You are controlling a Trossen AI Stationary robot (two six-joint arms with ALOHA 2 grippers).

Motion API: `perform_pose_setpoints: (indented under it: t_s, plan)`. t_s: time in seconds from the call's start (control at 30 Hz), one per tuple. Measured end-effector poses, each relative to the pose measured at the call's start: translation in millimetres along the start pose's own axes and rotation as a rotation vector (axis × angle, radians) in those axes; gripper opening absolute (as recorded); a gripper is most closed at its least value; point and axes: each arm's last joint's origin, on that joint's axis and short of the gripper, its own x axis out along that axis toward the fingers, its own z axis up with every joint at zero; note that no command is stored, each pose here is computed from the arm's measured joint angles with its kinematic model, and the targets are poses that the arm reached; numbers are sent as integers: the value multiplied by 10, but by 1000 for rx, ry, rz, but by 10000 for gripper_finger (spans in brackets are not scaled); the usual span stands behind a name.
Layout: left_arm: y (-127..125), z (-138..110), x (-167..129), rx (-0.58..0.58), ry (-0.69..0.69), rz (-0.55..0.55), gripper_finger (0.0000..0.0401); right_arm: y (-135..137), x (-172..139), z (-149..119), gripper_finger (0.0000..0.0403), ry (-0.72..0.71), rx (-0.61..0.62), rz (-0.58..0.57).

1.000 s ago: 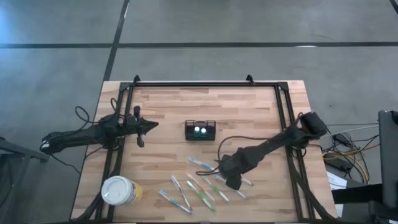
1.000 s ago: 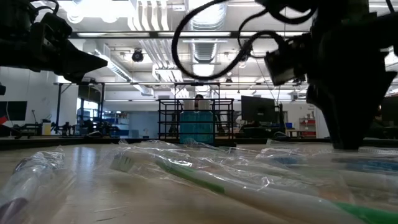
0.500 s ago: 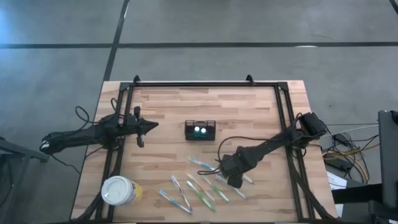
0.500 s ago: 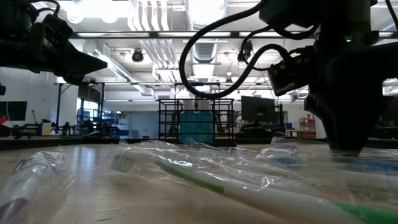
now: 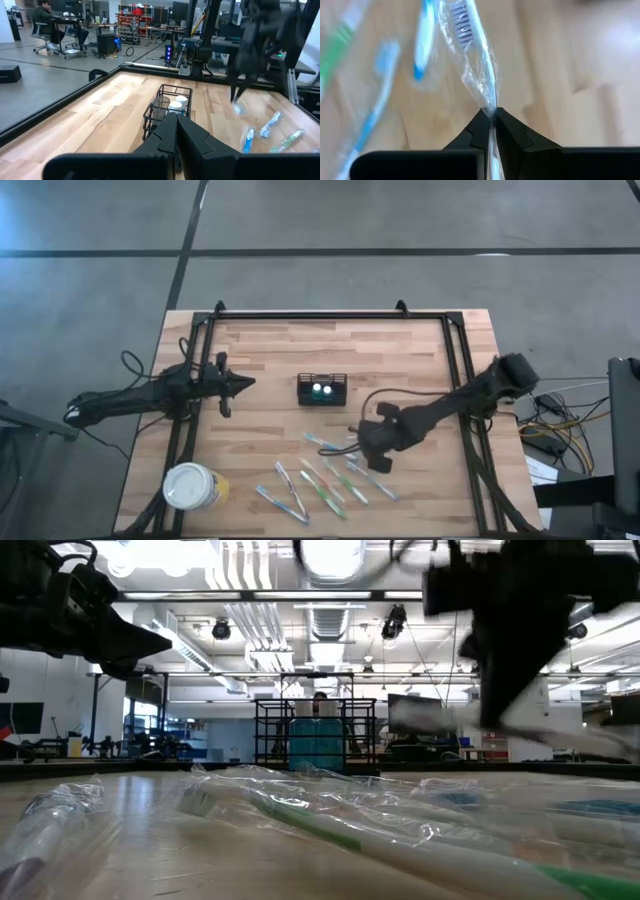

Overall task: Pick & Place toothbrushing station
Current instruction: Put the violet toothbrush into the black wire organizer

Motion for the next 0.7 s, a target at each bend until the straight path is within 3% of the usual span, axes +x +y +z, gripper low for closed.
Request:
perform_pose_setpoints:
  t_s: [0.23,0.4,0.5,0.7]
  plan:
    - [0,-8,1,-2,6,-3,12,-389,-596,-64,13,-346,11,-13]
    - [0,-8,1,-1,6,-2,12,-762,-892,-151,7,-738,21,44]
    - [0,-8,1,6,6,-2,12,-969,-945,-210,7,-934,32,28]
    - [0,-7,1,6,6,-1,12,-1273,-788,-303,7,-1092,46,-89]
